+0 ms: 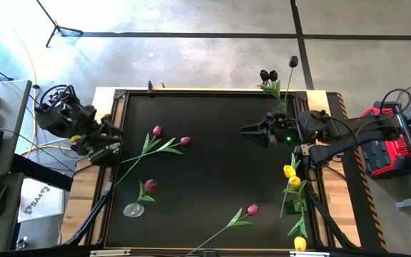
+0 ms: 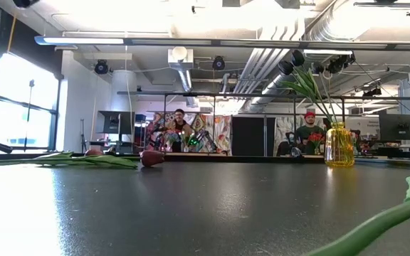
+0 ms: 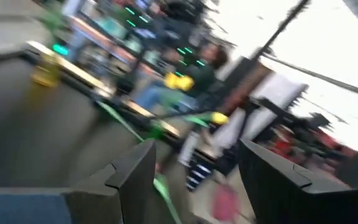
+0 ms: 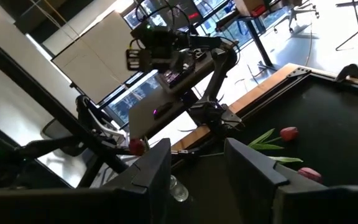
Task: Sort flowers into vase by color
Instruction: Put the left red flower into the transparent vase
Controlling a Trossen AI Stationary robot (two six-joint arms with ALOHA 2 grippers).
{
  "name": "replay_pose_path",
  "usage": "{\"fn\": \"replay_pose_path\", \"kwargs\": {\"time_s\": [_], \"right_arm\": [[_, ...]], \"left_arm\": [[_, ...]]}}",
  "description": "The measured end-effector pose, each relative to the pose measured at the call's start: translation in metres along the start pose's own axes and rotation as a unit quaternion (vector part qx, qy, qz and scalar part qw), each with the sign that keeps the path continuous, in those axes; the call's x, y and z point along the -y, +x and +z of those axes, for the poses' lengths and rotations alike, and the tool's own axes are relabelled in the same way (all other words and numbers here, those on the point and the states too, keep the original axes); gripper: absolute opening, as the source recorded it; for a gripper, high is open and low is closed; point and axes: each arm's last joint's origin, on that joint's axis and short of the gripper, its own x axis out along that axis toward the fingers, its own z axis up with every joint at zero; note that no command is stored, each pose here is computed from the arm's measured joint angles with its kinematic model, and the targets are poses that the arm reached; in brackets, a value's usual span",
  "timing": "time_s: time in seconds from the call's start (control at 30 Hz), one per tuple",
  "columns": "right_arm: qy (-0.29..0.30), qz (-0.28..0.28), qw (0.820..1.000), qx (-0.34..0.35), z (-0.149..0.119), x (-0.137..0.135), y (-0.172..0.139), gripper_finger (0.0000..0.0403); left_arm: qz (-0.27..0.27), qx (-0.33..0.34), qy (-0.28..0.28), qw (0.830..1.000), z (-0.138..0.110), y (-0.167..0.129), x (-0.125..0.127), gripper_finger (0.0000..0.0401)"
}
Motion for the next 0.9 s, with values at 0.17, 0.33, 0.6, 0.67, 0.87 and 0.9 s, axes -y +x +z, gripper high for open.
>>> {"fn": "replay_pose_path", "kwargs": {"time_s": [0.17,0.33,0.6,0.67,0.87,0.9], "right_arm": [[-0.005,-0.025,1.000,0.010,-0.006,-0.004,0.002,0.0138],[-0.013,-0.054,0.998,0.001,-0.014,0.000,0.017,0.0138],[-0.026,-0.076,0.997,-0.003,-0.015,0.009,0.028,0.0138],[-0.032,-0.078,0.996,-0.003,-0.015,0.010,0.028,0.0138],[-0.046,-0.085,0.995,0.001,-0.011,0.015,0.029,0.0138],[-0.047,-0.086,0.995,0.001,-0.010,0.016,0.030,0.0138]], "left_arm": [[0.087,0.026,0.046,0.995,-0.007,0.002,-0.009,0.0211],[0.158,0.044,0.033,0.986,-0.017,0.002,-0.020,0.0211],[0.169,0.013,0.035,0.985,-0.028,0.011,-0.015,0.0211],[0.171,0.002,0.041,0.984,-0.032,0.016,-0.009,0.0211],[0.202,-0.034,0.055,0.977,-0.048,0.040,0.004,0.0211],[0.209,-0.040,0.055,0.976,-0.050,0.045,0.005,0.0211]]}}
